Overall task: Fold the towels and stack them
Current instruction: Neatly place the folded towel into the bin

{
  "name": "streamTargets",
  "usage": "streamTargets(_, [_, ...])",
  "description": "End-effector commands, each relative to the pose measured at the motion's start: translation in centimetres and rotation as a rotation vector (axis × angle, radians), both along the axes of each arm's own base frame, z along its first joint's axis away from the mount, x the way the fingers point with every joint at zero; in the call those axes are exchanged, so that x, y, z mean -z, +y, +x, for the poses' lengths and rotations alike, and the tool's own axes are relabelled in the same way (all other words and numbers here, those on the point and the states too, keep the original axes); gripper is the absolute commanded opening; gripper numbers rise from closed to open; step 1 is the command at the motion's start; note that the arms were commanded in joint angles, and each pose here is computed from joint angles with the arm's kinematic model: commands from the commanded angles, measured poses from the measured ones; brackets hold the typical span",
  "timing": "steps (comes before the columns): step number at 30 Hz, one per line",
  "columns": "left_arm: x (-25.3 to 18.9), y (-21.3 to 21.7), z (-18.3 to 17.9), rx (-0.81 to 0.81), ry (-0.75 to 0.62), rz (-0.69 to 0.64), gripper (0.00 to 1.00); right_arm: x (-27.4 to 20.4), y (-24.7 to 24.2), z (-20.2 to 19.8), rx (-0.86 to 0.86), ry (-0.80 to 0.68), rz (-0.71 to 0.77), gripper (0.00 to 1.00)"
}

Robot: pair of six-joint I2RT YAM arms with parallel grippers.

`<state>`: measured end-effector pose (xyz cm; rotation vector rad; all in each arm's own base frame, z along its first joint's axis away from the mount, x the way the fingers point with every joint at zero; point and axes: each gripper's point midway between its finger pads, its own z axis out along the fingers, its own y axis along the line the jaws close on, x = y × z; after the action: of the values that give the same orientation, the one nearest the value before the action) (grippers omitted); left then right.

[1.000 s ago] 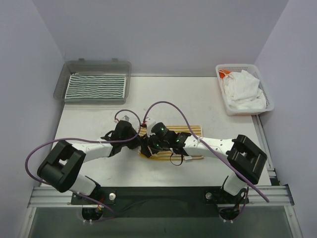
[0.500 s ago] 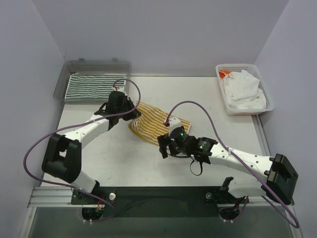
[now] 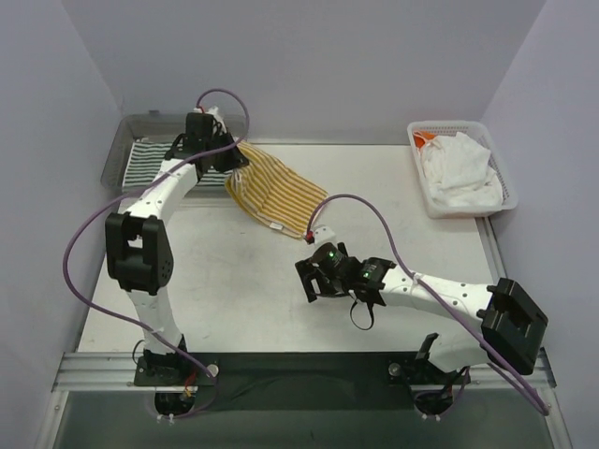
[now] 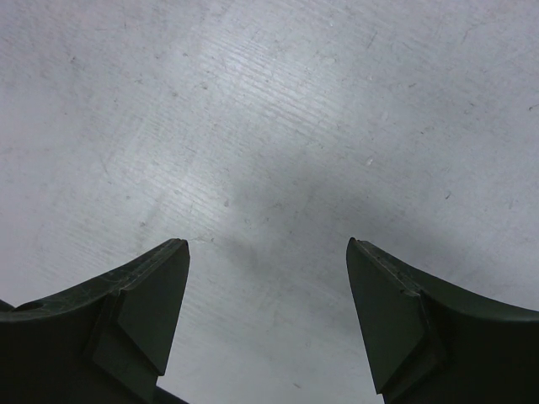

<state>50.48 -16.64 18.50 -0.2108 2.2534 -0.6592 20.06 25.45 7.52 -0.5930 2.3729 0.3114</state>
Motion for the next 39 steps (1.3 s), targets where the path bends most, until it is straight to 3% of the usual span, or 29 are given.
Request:
streamTargets(1, [-2.6,2.7,2.9,-0.010,-0.053,0.019,0.00,-1.0,0.4,1.0,0.004,-0.021,-0.011,0.76])
streamTargets(6, [-3.2,6.8,6.6,-0.061,-0.067,0.027,0.00,-0.8,-0.1,1.3,0.027,-0.033,-0.029,0.75])
streamTargets(7, [-5.3,7.3,7.5,-0.064,-0.115,0.029,0.00,-0.9,-0.1,1.4,0.031,-0.038,-0.029,0.75])
streamTargets(9, [-4.1,9.1,8.4,-0.081,-0.086,0.061,0.00,-0.9,0.0,1.5,0.032,-0.039,-0.031,0.75])
streamTargets(14, [-6.7,13.4,10.5,-0.105,-0.148,0.080,0.00,-0.7,-0.2,1.9,0.051,-0.041,-0.061,0.74])
streamTargets(23, [-7.7,20.6,10.7,-0.156,-0.177,0.132,0.00,-0.6,-0.2,2.0,0.071,-0.016,-0.091,0.73])
streamTargets(39, [-6.0,28.4,10.6,-0.261,-0.156,0.305,0.00,-0.3,1.1,1.6,0.034,0.019,-0.172,0.72])
